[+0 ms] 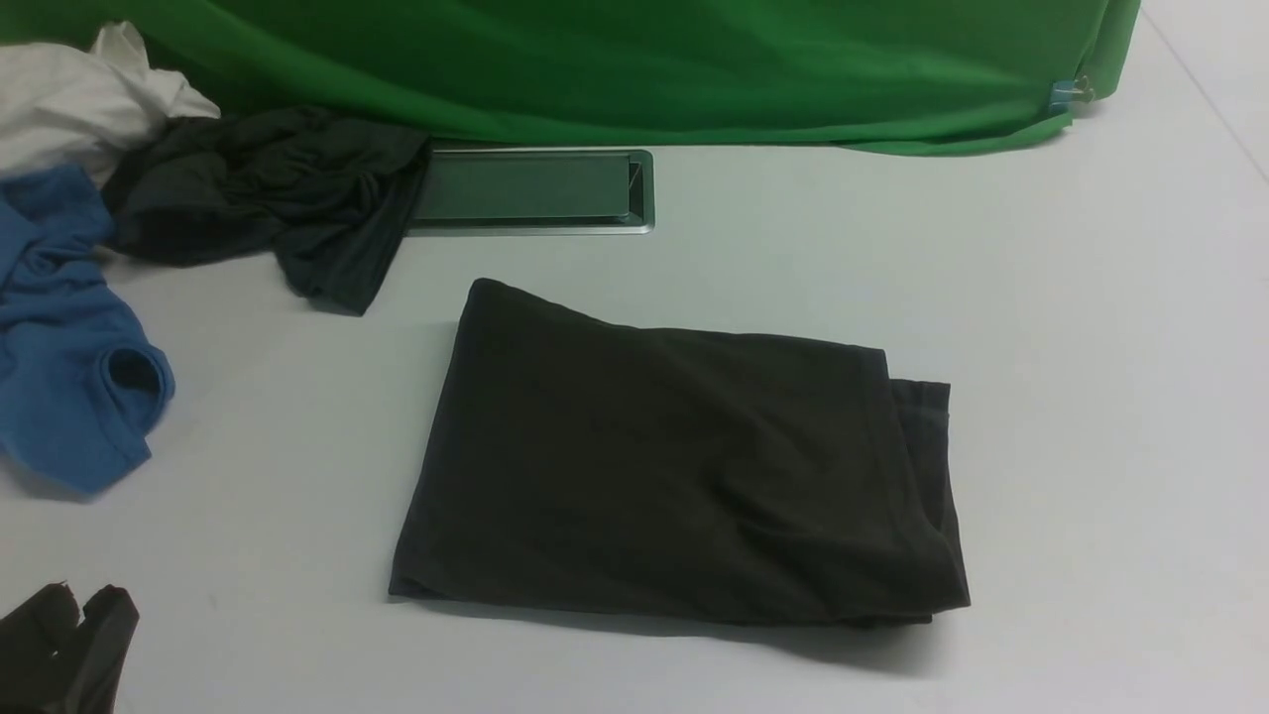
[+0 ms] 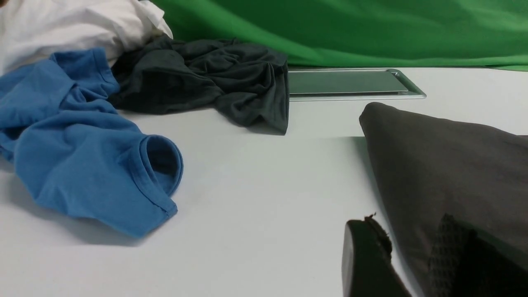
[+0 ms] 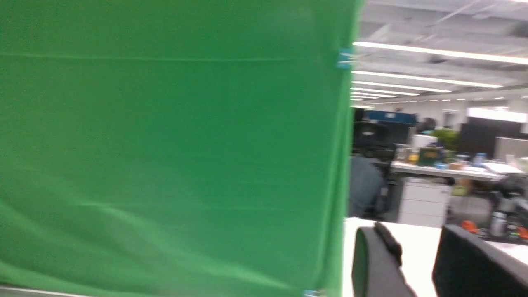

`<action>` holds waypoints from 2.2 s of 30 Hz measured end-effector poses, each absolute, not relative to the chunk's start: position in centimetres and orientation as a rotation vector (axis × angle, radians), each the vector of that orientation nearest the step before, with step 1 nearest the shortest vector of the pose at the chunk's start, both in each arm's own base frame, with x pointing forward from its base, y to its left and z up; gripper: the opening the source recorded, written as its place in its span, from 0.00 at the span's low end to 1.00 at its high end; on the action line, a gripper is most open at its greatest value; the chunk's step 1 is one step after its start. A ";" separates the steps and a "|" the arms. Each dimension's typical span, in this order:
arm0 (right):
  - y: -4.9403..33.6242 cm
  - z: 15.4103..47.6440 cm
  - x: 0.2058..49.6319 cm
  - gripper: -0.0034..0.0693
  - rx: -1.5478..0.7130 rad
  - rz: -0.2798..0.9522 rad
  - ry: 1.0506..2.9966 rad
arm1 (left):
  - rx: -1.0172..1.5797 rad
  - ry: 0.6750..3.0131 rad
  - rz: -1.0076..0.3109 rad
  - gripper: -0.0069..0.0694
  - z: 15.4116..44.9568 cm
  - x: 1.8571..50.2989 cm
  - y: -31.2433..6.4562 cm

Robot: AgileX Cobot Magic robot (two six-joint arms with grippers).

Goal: Fold a long-sleeved shirt on a white desktop.

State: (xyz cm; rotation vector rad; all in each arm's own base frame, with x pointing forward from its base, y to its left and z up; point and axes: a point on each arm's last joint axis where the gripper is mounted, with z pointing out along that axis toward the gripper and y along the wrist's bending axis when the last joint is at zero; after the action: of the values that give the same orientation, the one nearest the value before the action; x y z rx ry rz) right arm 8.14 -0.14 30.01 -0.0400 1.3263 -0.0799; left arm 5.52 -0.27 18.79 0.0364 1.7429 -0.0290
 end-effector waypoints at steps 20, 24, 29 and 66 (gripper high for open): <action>-0.7 18.8 5.6 0.38 0.197 -0.012 1.731 | 0.036 1.739 -0.029 0.41 18.8 5.5 -0.3; -0.7 18.9 5.5 0.38 0.212 -0.005 1.718 | 0.036 1.739 -0.029 0.41 18.8 5.5 -0.3; -0.7 18.9 5.5 0.38 0.216 -0.003 1.718 | 0.036 1.738 -0.029 0.41 18.8 5.5 -0.3; -0.7 18.9 5.5 0.91 0.223 0.001 1.722 | 0.055 1.738 -0.013 0.11 18.8 5.5 -0.3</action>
State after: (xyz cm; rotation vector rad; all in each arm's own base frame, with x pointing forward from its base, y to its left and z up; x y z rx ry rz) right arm 5.54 -0.69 18.87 0.2231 1.7219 0.0013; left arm 5.52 -0.27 18.83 0.0551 1.7376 -0.0128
